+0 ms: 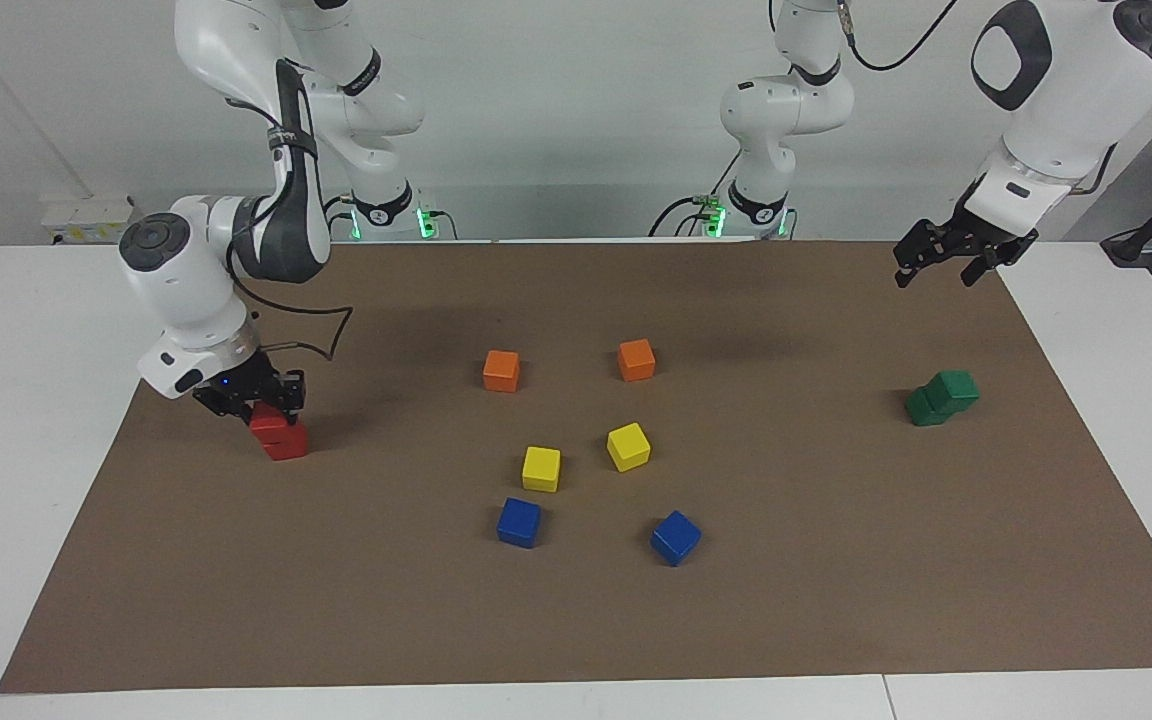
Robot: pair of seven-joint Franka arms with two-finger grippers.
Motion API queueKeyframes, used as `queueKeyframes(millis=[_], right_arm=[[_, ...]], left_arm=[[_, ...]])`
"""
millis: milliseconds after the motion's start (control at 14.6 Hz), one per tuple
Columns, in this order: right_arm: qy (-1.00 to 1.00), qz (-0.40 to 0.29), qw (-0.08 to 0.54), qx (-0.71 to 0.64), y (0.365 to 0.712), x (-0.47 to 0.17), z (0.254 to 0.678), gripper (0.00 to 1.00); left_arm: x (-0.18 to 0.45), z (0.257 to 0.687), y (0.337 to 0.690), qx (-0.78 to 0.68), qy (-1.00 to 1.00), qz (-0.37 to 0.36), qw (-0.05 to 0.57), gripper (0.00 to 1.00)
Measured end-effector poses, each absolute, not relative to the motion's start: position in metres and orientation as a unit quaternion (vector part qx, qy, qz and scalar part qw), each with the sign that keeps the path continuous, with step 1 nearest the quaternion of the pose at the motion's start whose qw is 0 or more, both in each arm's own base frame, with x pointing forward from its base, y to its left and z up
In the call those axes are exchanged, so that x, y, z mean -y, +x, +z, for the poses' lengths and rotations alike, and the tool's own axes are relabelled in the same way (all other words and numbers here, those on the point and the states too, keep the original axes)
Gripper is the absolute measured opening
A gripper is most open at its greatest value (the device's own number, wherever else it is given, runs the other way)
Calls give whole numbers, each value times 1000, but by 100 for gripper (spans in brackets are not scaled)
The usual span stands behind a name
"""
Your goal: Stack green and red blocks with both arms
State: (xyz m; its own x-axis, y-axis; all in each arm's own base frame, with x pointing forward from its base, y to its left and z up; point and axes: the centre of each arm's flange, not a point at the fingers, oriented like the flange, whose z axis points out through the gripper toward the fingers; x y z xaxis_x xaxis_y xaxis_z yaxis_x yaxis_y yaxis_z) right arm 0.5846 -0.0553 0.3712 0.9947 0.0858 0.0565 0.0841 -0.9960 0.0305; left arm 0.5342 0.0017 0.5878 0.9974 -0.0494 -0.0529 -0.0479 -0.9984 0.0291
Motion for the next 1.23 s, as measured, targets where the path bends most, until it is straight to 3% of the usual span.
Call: queueKeyframes(millis=[273,1229], right_arm=[[998,31,14,-43,583,55,368,55],[998,29,15,-48,578,62,363,55]], left_arm=[[5,608,534,32,999,-19,12,100],[5,607,545,14,1000,6,11,100]])
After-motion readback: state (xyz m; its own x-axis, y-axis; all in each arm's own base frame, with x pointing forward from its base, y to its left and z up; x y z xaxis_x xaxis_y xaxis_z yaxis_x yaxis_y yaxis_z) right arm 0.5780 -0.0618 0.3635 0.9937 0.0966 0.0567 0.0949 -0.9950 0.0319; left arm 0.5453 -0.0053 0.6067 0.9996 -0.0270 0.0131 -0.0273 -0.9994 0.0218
